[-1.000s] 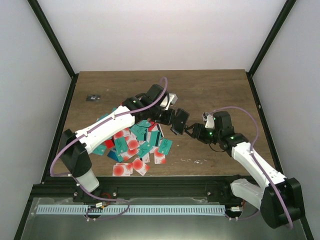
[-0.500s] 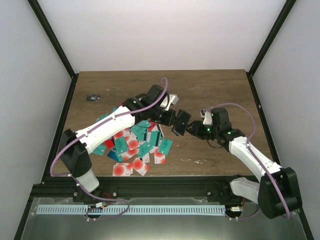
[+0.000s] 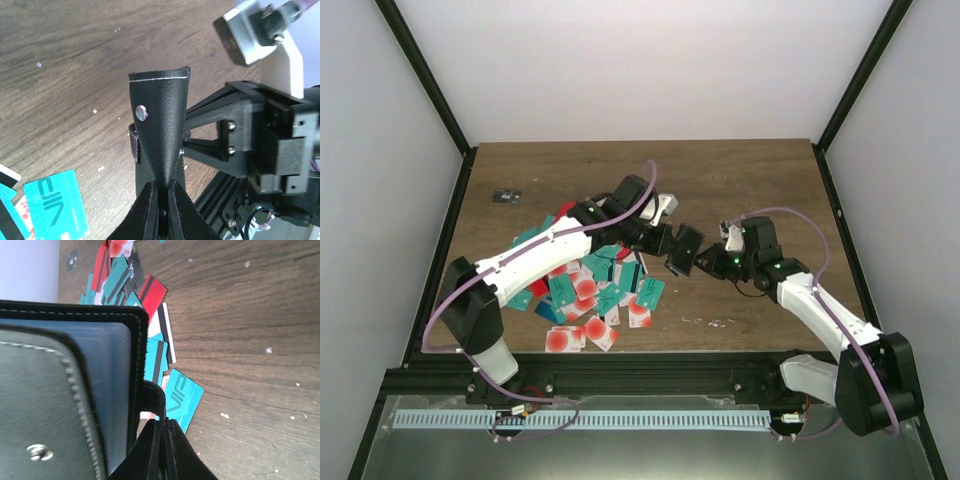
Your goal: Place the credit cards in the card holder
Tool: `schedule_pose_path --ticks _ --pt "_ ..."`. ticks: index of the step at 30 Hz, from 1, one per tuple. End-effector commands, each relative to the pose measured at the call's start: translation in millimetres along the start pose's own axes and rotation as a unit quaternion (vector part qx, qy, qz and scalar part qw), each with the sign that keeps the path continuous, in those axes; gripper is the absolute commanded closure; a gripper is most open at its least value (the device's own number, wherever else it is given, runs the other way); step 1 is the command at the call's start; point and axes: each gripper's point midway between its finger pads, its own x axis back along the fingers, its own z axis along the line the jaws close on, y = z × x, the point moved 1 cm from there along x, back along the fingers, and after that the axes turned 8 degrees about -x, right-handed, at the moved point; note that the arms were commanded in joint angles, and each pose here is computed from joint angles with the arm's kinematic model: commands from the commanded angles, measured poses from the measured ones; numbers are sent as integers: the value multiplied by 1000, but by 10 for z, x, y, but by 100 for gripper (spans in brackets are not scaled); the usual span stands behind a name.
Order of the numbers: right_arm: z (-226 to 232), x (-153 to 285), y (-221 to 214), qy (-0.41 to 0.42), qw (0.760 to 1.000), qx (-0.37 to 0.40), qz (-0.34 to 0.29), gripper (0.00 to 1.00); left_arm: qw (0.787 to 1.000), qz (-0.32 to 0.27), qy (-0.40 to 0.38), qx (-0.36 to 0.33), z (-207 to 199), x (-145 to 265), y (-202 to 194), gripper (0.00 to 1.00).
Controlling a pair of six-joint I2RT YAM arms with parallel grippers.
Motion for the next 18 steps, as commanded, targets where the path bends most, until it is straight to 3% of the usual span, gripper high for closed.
schedule_pose_path --ticks 1,12,16,18 --pt "-152 65 -89 -28 999 -19 0 99 1000 0 -30 9 -11 -109 -90 96" --pt "-736 120 -484 -118 987 -108 14 99 996 68 -54 23 278 -962 -319 96" --pt "-771 134 -449 -139 985 -102 15 99 996 93 -7 11 496 -1196 -302 82" --pt "-749 147 -404 -143 985 -93 12 99 995 97 27 3 609 -1218 -278 65"
